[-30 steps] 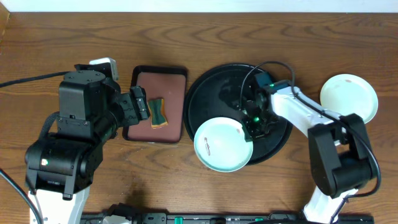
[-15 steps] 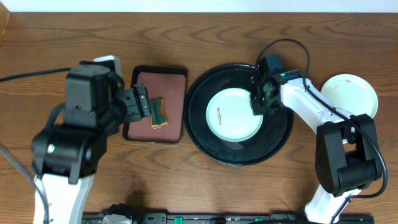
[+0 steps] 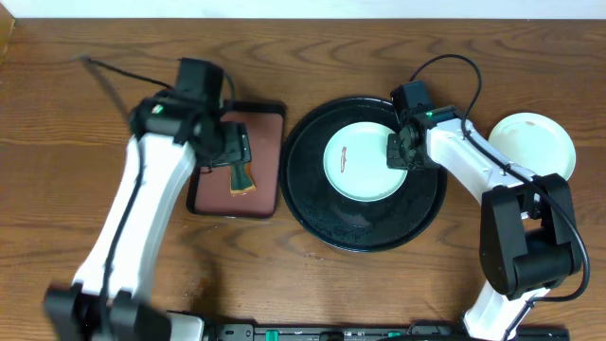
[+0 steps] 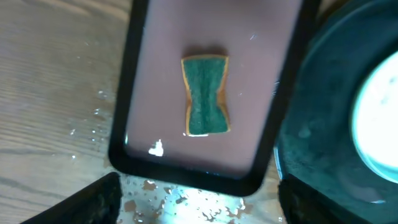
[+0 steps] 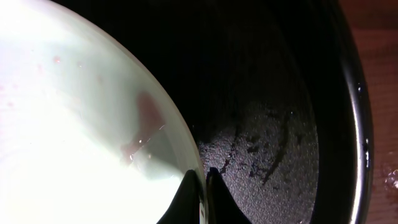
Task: Clean dirty plates on tray and stack at the side
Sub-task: 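Grasp the sponge with the left gripper and lift it from the water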
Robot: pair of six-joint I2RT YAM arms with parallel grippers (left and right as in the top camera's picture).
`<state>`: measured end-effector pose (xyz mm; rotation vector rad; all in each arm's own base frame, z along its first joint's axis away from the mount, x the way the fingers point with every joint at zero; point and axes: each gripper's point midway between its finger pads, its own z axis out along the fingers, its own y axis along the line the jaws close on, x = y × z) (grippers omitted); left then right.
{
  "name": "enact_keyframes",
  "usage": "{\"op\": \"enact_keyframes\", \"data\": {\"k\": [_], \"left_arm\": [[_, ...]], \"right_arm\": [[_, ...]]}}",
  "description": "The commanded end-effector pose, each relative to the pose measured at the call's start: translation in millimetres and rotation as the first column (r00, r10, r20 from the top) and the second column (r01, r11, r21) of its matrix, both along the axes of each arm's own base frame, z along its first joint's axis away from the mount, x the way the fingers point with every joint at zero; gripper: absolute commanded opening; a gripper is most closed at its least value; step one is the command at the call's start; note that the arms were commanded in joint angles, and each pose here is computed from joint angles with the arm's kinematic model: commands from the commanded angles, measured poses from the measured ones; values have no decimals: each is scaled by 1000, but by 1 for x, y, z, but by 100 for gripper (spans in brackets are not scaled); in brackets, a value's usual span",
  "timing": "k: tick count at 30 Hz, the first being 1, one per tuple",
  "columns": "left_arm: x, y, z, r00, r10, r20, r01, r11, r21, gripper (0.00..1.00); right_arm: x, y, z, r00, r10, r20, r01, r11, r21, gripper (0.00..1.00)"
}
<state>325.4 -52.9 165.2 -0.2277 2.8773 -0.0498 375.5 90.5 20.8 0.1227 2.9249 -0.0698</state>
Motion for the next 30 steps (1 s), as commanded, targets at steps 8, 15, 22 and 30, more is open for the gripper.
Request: {"op": "enact_keyframes", "data": {"k": [8,15,22,30], "left_arm": [[19,-2,-119,961,78,-266,-67,997,50,70],[21,-4,-173,923,167,-348,-151,986,73,30],[18,-15,-179,908,152,-390,-160,987,11,7],[45,2,-136,964,117,-238,-116,993,19,52]], "right_arm": [[6,2,8,982,191,16,-190,981,-31,1],[6,3,8,981,194,17,-193,981,-24,3],[5,5,7,980,196,11,-196,981,-8,19],[4,8,7,980,199,9,-199,980,12,34]]}}
